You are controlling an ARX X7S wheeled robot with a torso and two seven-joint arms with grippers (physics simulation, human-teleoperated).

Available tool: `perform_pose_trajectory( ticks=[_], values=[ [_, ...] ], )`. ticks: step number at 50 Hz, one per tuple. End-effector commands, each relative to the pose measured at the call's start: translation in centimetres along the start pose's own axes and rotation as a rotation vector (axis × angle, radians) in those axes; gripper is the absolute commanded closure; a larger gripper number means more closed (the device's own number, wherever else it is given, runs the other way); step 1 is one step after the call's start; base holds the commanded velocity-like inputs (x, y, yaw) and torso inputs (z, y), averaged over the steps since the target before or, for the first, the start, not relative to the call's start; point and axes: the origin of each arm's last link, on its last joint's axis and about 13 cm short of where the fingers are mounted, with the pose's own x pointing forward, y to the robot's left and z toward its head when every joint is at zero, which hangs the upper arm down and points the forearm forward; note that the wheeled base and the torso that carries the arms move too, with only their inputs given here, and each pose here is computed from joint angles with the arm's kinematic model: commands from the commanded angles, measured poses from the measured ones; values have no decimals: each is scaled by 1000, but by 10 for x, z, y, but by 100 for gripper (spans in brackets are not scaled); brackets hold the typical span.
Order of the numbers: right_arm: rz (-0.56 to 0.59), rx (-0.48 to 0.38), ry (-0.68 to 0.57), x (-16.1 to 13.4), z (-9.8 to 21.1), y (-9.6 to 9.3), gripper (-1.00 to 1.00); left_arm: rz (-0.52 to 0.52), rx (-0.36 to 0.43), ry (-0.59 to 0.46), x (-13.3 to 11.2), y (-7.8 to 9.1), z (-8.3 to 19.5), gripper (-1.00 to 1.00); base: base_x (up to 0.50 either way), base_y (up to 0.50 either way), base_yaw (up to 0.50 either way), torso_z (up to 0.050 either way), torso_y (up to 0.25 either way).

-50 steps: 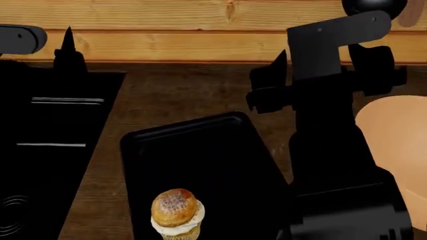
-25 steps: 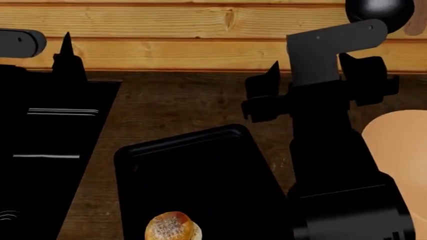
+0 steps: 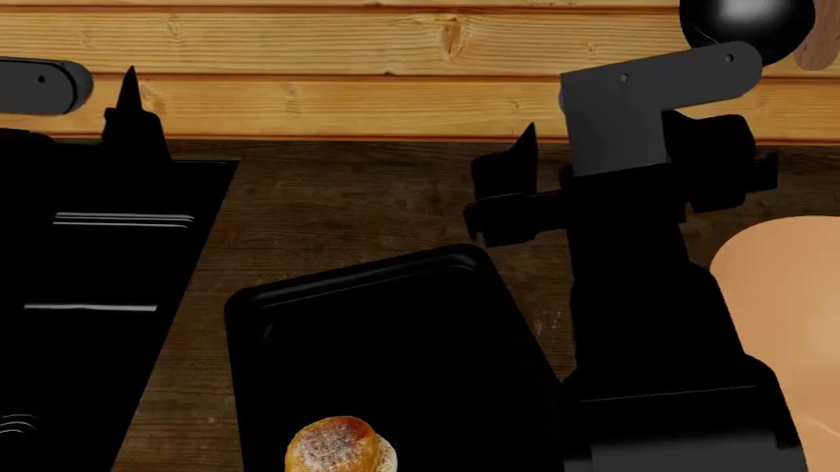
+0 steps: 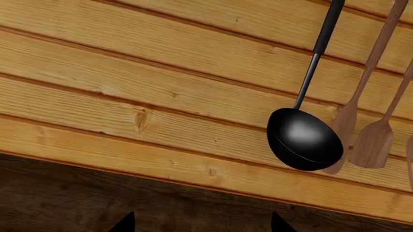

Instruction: Move the fresh-baked cupcake off the tray onto the counter, and place the bowl used for mixing into the sink.

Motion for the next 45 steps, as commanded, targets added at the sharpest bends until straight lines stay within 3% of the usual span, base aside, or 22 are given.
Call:
perform_pose_trajectory(
  ticks=[1,9,18,20,23,25,31,34,35,45],
  values=[
    [-7,-14,11,2,-2,1,-100,1,-27,9,0,1,1,-100,0,0,0,0,0],
    [32,-17,24,-2,2,-1,-100,13,-23,2,2,3,4,-100,0,0,0,0,0],
    [250,7,51,-39,25,-4,-100,32,-27,7,6,4,5,-100,0,0,0,0,0],
    [324,63,65,-47,31,-4,-100,30,-35,13,6,5,6,-100,0,0,0,0,0],
    [385,76,73,-47,31,-6,-100,36,-33,9,6,5,8,-100,0,0,0,0,0],
    [192,62,90,-47,38,-42,-100,41,-30,9,6,5,8,-100,0,0,0,0,0],
    [123,51,146,-68,50,-15,-100,41,-37,-1,3,5,13,-100,0,0,0,0,0],
    [476,108,178,-92,54,-7,-100,42,-36,-6,2,5,16,-100,0,0,0,0,0],
    [542,111,188,-97,56,-7,-100,44,-35,-8,2,5,16,-100,0,0,0,0,0],
    [620,102,253,-108,63,-9,-100,45,-34,-5,2,4,15,-100,0,0,0,0,0]
  ],
)
